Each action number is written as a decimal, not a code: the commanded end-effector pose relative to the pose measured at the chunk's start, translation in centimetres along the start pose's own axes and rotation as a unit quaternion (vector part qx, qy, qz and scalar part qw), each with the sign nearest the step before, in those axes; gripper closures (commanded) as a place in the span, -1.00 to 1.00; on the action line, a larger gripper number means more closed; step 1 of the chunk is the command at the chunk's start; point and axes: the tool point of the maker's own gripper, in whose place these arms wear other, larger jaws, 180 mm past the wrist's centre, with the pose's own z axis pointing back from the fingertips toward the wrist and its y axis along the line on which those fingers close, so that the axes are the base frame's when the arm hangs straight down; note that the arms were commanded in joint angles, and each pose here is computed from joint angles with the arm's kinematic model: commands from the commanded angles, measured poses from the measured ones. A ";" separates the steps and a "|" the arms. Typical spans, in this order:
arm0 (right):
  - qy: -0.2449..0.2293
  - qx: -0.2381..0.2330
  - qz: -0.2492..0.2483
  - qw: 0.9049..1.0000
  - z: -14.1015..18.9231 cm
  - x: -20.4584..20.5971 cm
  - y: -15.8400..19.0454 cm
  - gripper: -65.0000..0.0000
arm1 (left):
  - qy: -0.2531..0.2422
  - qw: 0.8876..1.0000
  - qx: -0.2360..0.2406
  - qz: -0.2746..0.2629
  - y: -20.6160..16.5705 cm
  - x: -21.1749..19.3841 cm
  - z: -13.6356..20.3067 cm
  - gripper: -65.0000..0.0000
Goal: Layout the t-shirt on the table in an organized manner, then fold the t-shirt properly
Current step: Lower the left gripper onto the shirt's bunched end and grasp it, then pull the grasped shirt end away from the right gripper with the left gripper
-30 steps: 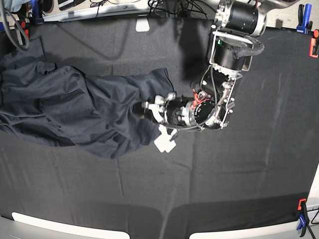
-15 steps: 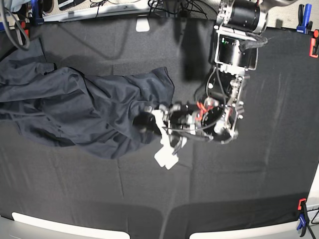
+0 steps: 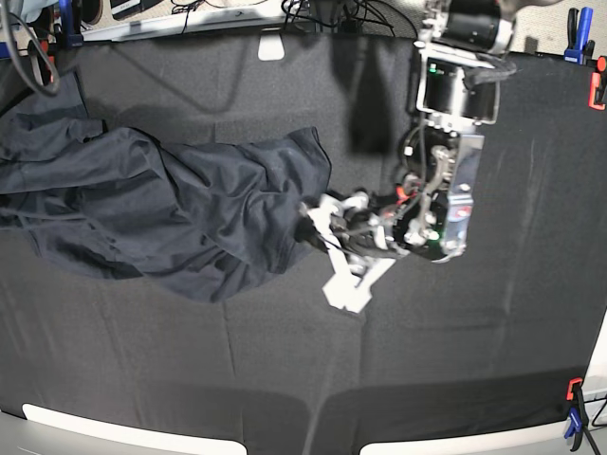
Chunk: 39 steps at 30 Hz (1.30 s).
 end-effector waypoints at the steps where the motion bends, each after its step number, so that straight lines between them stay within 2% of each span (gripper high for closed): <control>1: -0.030 -0.020 -0.004 0.999 1.5 2.1 -1.7 0.12 | -0.029 1.000 -0.004 -0.004 -0.4 2.3 0.4 0.27; 6: -0.030 -0.020 -0.004 0.999 1.5 2.1 -1.7 0.12 | -0.030 0.998 -0.039 0.026 -1.5 2.3 0.5 0.27; 26: -0.031 -0.020 -0.004 0.999 1.5 2.1 -1.7 0.12 | -0.014 0.998 -0.035 0.057 -1.2 -2.2 -0.2 0.27; 29: -0.031 -0.020 -0.004 0.999 1.6 2.1 -1.7 0.12 | -0.005 0.996 -0.054 0.072 -2.0 -2.9 -0.2 0.27; 31: -0.031 -0.020 -0.004 0.999 1.6 2.1 -1.7 0.12 | -0.003 0.995 -0.075 0.065 -2.9 -3.6 -0.2 0.27; 35: -0.031 -0.020 -0.004 0.999 1.6 2.1 -1.7 0.12 | 0.003 0.997 -0.056 0.052 -2.3 -5.1 -0.5 0.27; 37: -0.032 -0.020 -0.004 0.999 1.6 2.1 -1.7 0.12 | 0.005 0.996 -0.069 0.063 -2.8 -5.3 -0.4 0.27; 39: -0.032 -0.020 -0.004 0.999 1.6 2.1 -1.7 0.12 | -0.003 0.991 -0.100 0.084 -3.8 -4.7 -0.2 0.27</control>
